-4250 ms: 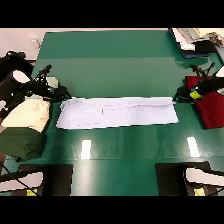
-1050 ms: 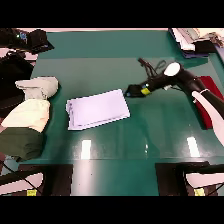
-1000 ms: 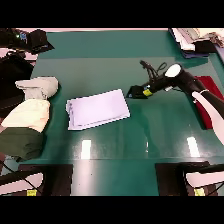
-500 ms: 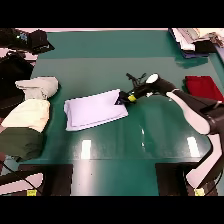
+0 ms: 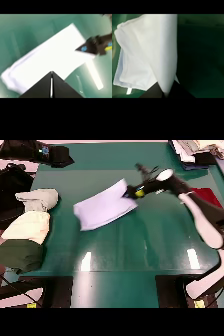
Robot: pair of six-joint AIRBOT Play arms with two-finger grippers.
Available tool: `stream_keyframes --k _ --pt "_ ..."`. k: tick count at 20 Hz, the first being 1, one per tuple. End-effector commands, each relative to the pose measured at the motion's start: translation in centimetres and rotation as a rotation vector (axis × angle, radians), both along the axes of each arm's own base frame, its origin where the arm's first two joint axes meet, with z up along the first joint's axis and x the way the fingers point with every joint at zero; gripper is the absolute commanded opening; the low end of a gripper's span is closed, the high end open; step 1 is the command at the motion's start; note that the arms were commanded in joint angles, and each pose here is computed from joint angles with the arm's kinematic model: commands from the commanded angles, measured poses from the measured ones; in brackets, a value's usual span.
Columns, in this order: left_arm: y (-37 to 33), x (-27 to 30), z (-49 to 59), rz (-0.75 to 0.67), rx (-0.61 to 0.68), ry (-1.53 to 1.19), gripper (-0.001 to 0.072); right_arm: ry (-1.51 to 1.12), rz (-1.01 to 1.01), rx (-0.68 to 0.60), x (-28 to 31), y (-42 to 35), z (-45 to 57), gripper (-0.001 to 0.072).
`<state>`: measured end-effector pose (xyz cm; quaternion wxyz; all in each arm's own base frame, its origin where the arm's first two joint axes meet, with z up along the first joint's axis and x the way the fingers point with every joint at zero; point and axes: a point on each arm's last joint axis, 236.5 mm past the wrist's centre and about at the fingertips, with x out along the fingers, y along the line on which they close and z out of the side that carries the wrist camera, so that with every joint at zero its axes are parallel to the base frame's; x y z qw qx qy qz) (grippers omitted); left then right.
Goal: Fold the shirts.
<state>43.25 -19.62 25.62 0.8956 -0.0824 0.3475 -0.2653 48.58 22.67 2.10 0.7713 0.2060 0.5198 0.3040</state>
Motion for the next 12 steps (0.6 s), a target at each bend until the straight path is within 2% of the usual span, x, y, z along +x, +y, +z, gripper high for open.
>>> stream_keyframes --k 1,7,12 --pt "-2.0 -0.8 0.2 -0.042 -0.001 -0.011 0.0022 -0.122 -0.250 -0.123 3.3 -14.2 4.8 0.0019" --pt "-2.9 -1.1 0.4 -0.050 -0.025 -0.004 0.0022 -0.173 -0.689 -0.157 1.6 -36.4 8.7 0.0019" --pt "-2.9 -1.2 0.4 -0.040 -0.039 0.007 0.0022 -0.220 -0.910 -0.179 -0.3 -46.1 9.4 0.0018"
